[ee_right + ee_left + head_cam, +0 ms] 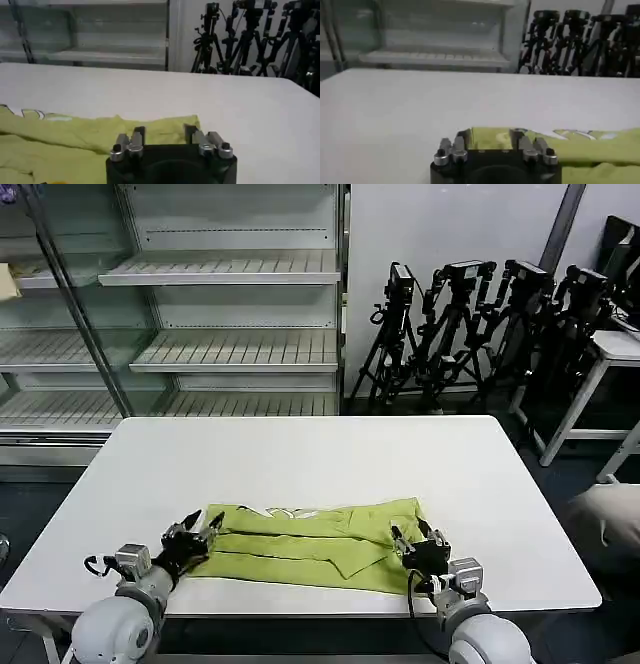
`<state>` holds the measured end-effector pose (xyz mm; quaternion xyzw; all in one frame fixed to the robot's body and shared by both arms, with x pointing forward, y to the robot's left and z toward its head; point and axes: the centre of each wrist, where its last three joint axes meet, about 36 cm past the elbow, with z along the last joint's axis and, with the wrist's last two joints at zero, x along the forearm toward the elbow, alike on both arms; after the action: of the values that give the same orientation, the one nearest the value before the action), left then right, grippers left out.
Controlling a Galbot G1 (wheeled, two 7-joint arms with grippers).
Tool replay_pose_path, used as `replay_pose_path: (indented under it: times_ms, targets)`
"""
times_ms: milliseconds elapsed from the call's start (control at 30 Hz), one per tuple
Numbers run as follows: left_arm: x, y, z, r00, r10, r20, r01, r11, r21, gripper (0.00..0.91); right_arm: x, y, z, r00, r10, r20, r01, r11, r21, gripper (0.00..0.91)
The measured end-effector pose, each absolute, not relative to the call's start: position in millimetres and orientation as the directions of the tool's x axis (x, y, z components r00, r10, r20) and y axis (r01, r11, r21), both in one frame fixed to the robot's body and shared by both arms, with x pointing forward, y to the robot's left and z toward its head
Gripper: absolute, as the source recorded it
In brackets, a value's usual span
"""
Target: Fold and organize the clothes.
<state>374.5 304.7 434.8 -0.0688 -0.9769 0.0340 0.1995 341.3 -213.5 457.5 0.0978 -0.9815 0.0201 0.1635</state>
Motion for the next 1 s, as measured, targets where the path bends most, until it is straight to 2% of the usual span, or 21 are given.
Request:
replay_pose_path:
  times_ms: [167,200,233,267,733,1000]
  targets:
    - [367,299,429,-0.904,0.114,0.411,0.069,0.99,-0.123,0.907,335,-213,458,-0.928,-0.185,0.322,-0.198,0.98,-0.007,0.907]
    - [366,298,428,-0.902,0.107,0.417,0.059,0.99,-0.128,0.856,334,-213,458,-0.929,-0.185,0.321,-0.198,0.98,-0.006,0.907]
    - [365,297,427,-0.9,0.102,0.423,0.05,0.99,-0.131,0.101,333,-213,458,-0.929,-0.186,0.32,-0.198,0.98,-0.005,0.907]
    - [364,296,425,-0.898,0.097,0.43,0.042,0.99,-0.136,0.02,332,-213,458,-0.929,-0.186,0.32,-0.198,0.98,-0.005,0.907]
    - [355,279,421,-0.895,0.113,0.432,0.024,0.978,-0.206,0.02,325,-214,455,-0.932,-0.18,0.315,-0.191,0.981,-0.004,0.907]
    - [364,284,416,-0.903,0.089,0.42,0.012,0.983,-0.182,0.02,322,-213,453,-0.935,-0.176,0.309,-0.187,0.982,-0.007,0.907]
